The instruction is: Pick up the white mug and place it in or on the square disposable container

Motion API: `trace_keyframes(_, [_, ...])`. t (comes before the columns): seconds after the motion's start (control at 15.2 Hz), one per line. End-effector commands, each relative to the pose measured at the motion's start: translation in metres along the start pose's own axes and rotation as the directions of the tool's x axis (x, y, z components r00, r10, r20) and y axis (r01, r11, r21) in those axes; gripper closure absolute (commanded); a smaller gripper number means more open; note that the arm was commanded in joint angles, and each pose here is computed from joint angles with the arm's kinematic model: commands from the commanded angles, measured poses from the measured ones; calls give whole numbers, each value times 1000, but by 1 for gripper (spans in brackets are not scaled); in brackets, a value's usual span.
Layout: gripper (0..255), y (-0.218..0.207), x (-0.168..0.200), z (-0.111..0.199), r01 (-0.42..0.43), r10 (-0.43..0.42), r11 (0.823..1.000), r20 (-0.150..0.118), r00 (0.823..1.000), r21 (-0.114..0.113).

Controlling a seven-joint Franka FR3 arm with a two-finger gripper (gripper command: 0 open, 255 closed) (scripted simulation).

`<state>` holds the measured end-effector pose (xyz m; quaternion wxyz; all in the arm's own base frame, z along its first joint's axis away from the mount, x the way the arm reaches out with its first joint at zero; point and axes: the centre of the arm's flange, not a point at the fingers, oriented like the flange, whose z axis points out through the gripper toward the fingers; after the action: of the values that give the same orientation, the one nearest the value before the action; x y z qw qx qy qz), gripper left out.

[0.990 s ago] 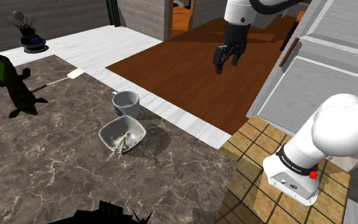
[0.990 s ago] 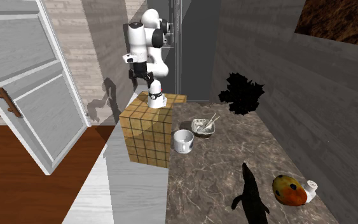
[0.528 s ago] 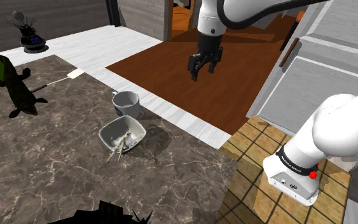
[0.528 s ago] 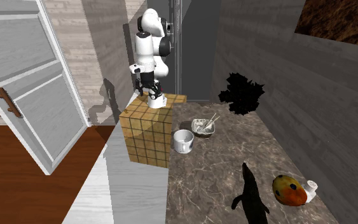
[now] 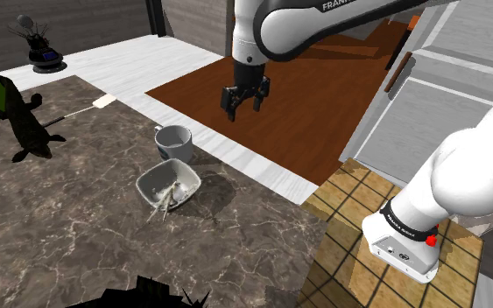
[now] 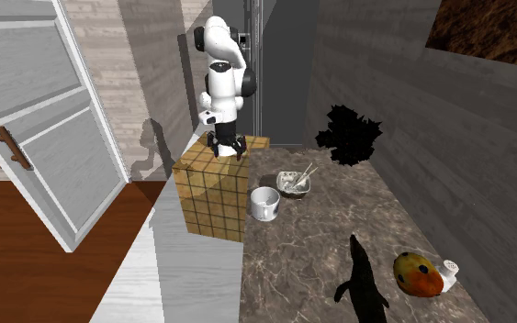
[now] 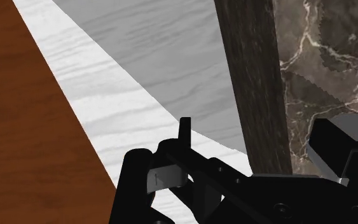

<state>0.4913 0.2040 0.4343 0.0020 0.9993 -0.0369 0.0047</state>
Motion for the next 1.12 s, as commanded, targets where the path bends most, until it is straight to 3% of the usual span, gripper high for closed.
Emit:
trace_keyframes(0.0, [0,-19,14,10,-2,2,1000,-8,1000,9])
trace_keyframes(0.73, [0,-121,91,58,-5,8,998,-48,999,55])
trace_keyframes(1.06, [0,-125,93,80,-5,8,998,-49,999,56])
